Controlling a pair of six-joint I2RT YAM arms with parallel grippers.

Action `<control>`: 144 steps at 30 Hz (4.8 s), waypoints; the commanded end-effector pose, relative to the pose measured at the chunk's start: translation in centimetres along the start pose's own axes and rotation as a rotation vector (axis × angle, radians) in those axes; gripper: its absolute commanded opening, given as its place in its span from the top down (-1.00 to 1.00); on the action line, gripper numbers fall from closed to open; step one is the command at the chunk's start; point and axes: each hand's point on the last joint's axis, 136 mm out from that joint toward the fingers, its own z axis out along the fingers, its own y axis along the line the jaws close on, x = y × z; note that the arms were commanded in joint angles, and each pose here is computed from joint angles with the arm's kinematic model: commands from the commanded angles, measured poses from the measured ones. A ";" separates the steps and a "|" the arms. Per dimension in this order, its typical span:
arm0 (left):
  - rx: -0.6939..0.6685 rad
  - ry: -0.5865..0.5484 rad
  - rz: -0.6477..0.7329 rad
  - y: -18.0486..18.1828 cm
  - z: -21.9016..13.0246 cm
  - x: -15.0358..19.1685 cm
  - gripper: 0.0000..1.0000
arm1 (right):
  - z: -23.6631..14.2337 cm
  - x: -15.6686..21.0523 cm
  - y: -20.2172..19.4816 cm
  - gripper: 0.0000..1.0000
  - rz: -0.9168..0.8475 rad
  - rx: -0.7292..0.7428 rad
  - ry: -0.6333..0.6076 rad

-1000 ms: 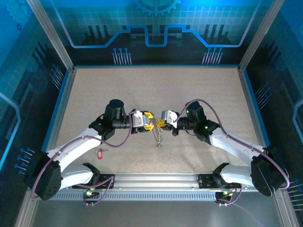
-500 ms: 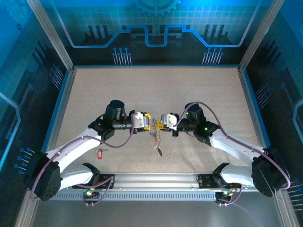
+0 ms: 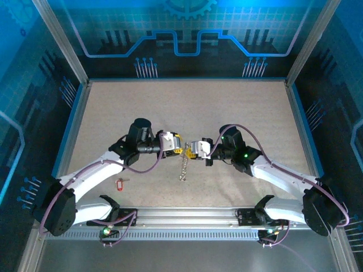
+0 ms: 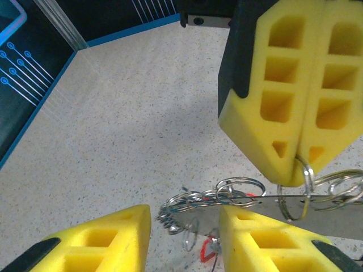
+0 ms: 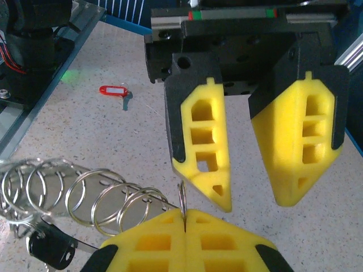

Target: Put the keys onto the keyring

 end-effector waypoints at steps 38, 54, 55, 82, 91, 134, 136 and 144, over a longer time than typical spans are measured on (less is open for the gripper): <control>0.047 -0.071 -0.015 -1.9 -2.4 -2.2 0.37 | 0.8 -3.4 -1.4 1.00 0.036 0.039 -0.145; 0.042 -0.060 -0.004 -1.8 -2.5 -2.2 1.00 | 0.8 -3.8 -1.4 1.00 0.033 0.046 -0.157; 0.041 -0.060 0.002 -1.8 -2.6 -2.4 1.00 | 0.8 -3.6 -1.4 1.00 0.032 0.043 -0.145; 0.024 0.047 0.122 -0.9 -2.5 -2.9 1.00 | 2.0 -1.3 -1.8 0.62 0.084 0.006 0.007; 0.029 0.051 0.117 -0.8 -2.1 -2.9 1.00 | 2.1 -1.1 -1.3 0.98 0.084 -0.014 0.010; 0.091 -0.026 0.038 -2.5 -2.3 -3.6 1.00 | 0.1 -2.3 -1.2 0.51 0.027 0.076 -0.112; 0.086 0.000 0.055 -2.5 -2.3 -3.2 1.00 | 0.0 -2.1 -1.1 0.49 0.000 0.070 -0.079; 0.028 0.035 0.120 -1.5 -2.8 -2.9 1.00 | -0.1 -2.3 -0.9 0.51 -0.029 0.073 -0.070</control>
